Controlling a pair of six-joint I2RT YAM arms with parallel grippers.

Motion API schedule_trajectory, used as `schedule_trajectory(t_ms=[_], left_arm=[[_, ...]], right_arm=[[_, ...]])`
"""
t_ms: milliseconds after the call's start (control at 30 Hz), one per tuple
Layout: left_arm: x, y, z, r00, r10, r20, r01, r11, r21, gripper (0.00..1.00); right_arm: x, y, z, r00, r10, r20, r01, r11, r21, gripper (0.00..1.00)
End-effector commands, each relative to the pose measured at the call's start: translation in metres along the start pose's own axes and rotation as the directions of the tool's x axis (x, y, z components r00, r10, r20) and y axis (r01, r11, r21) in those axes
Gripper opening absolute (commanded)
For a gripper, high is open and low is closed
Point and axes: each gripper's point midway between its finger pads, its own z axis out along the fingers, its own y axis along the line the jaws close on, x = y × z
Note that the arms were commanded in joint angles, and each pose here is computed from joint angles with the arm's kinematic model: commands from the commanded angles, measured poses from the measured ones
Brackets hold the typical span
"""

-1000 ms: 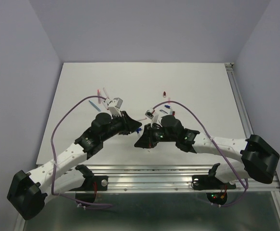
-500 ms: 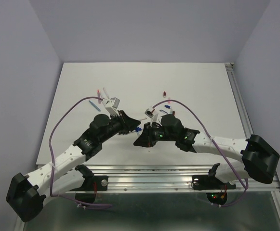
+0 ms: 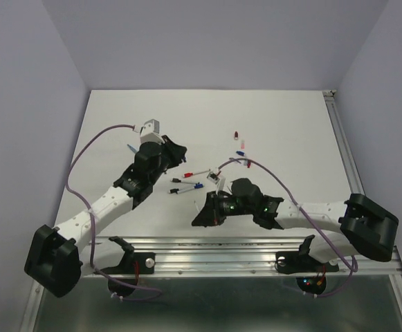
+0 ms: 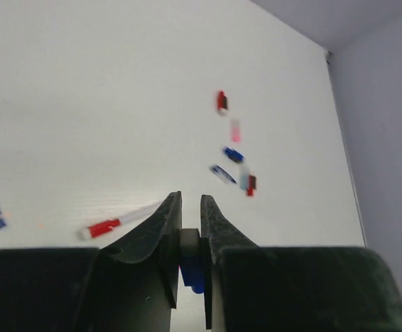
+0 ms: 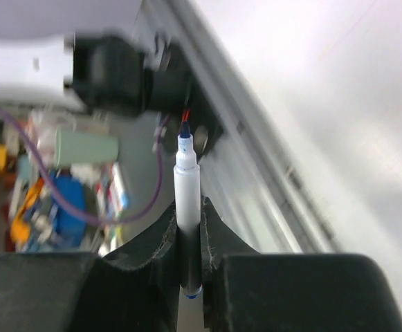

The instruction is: Open the pen caps

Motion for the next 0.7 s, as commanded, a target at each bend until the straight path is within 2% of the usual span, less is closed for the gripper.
schedule_trajectory(t_ms=[0, 167, 200, 333, 533, 567, 600, 633, 667], left_arm=[[-0.077, 0.046, 0.024, 0.972, 0.045, 0.231, -0.001, 0.982, -0.187, 0.00], [-0.091, 0.059, 0.033, 0.972, 0.058, 0.227, -0.015, 0.982, -0.187, 0.00], [-0.090, 0.057, 0.033, 0.974, 0.061, 0.217, -0.021, 0.984, -0.178, 0.00], [-0.082, 0.055, 0.033, 0.981, 0.067, 0.183, -0.039, 0.987, -0.153, 0.00], [-0.047, 0.063, 0.056, 0.999, 0.023, 0.049, -0.016, 0.989, -0.146, 0.00], [-0.042, 0.056, 0.062, 1.000, 0.017, 0.015, -0.015, 0.994, -0.112, 0.00], [-0.036, 0.053, 0.069, 1.000, 0.011, -0.005, -0.012, 0.994, -0.108, 0.00], [-0.021, 0.061, 0.080, 0.999, -0.001, -0.048, -0.005, 0.992, -0.129, 0.00], [-0.010, 0.056, 0.093, 0.997, -0.002, -0.082, -0.008, 0.993, -0.122, 0.00]], right_arm=[[0.048, 0.037, -0.010, 0.990, 0.015, -0.138, -0.040, 0.982, -0.182, 0.01], [0.047, 0.037, -0.016, 0.994, -0.008, -0.105, -0.008, 0.989, -0.149, 0.01], [0.041, 0.029, -0.014, 0.997, -0.009, -0.072, 0.002, 0.994, -0.105, 0.01], [0.036, 0.014, -0.012, 0.998, -0.012, -0.054, 0.011, 1.000, -0.006, 0.01], [0.008, -0.030, -0.022, 0.998, 0.020, 0.058, -0.032, 0.975, 0.221, 0.01], [0.001, -0.034, -0.025, 0.996, 0.017, 0.083, -0.038, 0.967, 0.252, 0.01], [-0.014, -0.040, -0.032, 0.988, -0.005, 0.156, -0.043, 0.953, 0.301, 0.01], [-0.013, -0.053, -0.040, 0.987, -0.005, 0.163, -0.057, 0.927, 0.372, 0.01], [-0.026, -0.060, -0.051, 0.973, -0.031, 0.228, -0.073, 0.898, 0.434, 0.01]])
